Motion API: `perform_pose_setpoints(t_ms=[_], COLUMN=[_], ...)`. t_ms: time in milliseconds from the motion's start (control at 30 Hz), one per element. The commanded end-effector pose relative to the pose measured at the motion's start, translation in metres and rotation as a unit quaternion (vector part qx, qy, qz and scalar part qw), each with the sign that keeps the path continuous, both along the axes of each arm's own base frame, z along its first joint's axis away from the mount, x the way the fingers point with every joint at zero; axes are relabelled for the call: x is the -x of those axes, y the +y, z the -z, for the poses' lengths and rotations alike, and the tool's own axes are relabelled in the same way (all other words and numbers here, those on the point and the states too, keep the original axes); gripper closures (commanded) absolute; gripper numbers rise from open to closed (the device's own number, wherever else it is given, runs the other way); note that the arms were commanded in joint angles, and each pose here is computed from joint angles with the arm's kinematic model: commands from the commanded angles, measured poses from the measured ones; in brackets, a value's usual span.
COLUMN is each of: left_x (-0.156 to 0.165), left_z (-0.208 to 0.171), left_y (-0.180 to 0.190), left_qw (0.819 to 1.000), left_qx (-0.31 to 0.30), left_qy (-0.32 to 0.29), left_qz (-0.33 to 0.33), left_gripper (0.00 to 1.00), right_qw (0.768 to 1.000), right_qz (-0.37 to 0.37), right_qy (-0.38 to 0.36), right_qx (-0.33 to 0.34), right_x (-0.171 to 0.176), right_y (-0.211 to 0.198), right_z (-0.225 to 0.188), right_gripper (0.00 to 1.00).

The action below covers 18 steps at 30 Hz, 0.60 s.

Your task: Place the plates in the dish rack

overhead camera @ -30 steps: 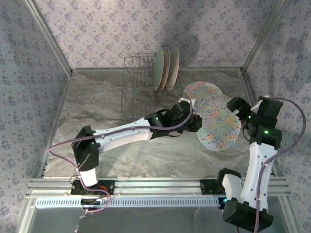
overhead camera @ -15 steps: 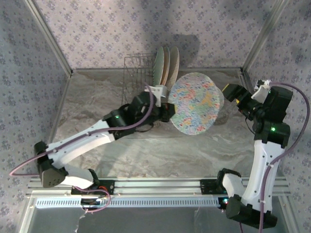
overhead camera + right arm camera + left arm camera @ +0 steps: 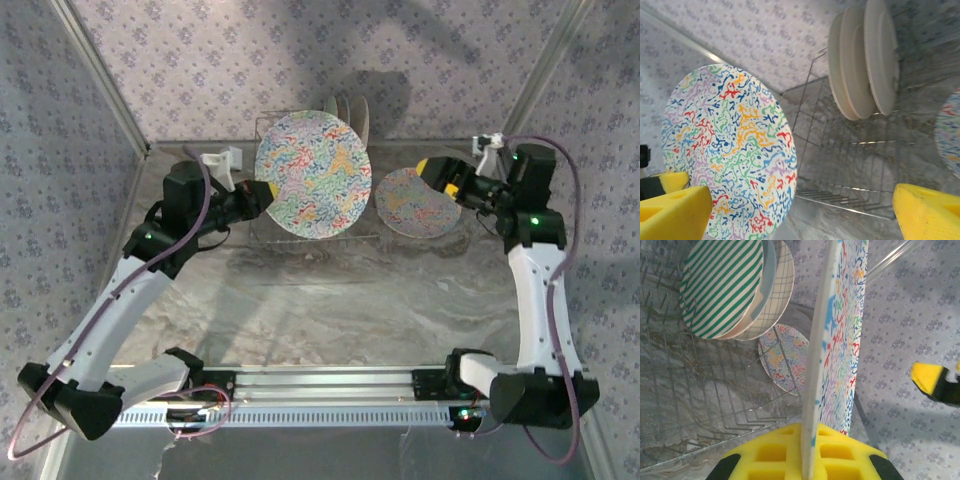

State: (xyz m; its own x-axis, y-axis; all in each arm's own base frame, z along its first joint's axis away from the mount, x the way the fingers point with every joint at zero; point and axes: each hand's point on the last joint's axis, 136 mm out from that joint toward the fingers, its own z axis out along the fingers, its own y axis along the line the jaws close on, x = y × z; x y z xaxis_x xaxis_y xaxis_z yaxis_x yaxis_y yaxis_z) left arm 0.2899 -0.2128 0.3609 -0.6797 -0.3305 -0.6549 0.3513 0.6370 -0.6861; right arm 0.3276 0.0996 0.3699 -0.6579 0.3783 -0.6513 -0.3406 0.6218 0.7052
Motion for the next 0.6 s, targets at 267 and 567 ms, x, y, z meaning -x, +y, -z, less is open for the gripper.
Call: perform_pose_setpoints(t_ms=[267,567], left_x=[-0.009,-0.022], left_z=[-0.023,-0.021], left_y=[0.002,0.000], left_qw=[0.995,0.994], left_qx=[0.058,0.065], left_qy=[-0.035,-0.029], left_qz=[0.075,0.078], left_gripper=[1.00,1.00], right_qw=[0.993,0.986], right_qz=[-0.111,-0.160], right_qy=[-0.031,-0.007], right_qx=[-0.017,-0.038], right_x=[-0.044,-0.064], right_y=[0.065,0.112], right_z=[0.008,0.020], right_gripper=[0.07,0.14])
